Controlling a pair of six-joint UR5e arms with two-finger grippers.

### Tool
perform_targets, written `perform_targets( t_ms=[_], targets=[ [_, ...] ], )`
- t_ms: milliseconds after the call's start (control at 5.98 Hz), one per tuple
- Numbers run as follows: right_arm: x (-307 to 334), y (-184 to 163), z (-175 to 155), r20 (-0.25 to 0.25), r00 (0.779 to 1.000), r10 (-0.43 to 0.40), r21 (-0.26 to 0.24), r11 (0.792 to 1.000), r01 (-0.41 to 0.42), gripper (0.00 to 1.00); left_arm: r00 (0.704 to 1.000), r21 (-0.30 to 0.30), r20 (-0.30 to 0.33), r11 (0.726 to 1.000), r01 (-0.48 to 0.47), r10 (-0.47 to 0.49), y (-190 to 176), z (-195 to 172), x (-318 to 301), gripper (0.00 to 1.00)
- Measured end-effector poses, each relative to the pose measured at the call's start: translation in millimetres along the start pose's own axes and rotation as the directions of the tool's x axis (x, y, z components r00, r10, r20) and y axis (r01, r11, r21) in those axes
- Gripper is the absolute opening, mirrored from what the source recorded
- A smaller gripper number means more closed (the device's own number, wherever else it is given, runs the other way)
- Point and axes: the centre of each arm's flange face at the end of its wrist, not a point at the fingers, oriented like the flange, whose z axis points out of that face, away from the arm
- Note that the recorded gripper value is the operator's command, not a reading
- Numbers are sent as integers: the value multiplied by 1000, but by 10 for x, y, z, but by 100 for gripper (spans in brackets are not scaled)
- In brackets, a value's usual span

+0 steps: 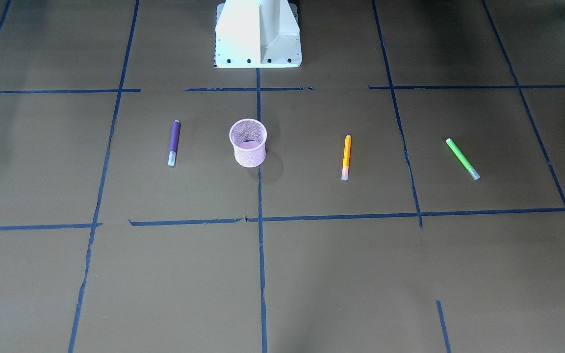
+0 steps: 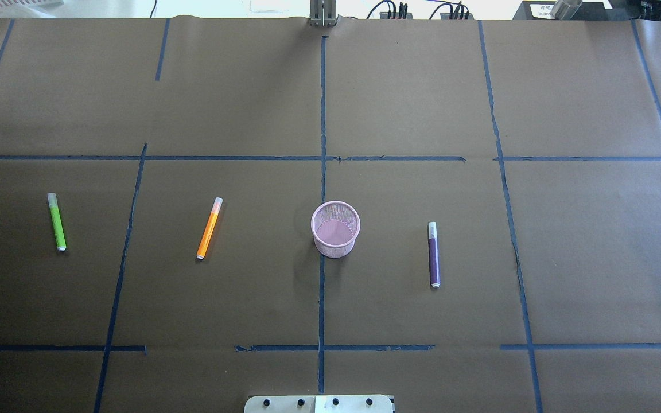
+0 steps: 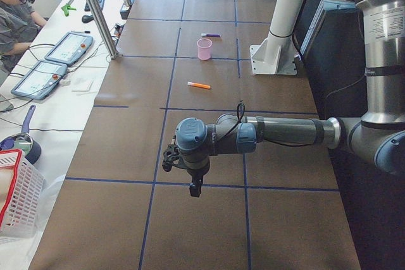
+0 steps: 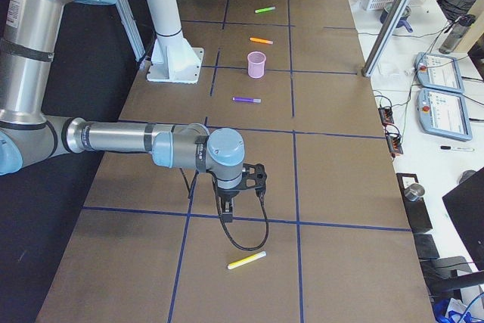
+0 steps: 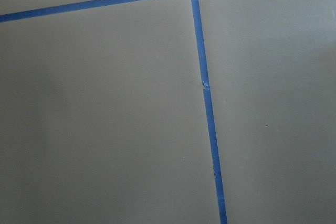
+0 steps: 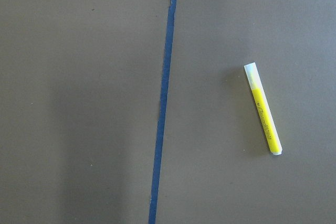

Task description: Collect pens into pen holder

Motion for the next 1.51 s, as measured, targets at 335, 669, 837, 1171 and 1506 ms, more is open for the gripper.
perform_targets(
  t_ms=[335,669,837,1171,1506],
  targets=[
    [-4,-7,-4,0,1000,-1,1,1000,1,100,1000,3,1,1000,-9,9,-11,-14,34,100],
    [-23,-37,-22,1,1000,-6,6,1000,6,100,998,16,7,998,-59,59,-177,-82,242,100],
    [-27,-45,-26,1,1000,-7,7,1000,7,100,994,53,16,993,-104,103,-417,-210,390,100],
    [-39,-50,-28,10,1000,-9,9,1000,9,100,985,113,35,979,-172,169,-866,-436,582,100],
    [-48,-55,-31,17,1000,-12,13,1000,12,100,986,88,19,982,-165,164,-1071,-250,974,100]
  ],
)
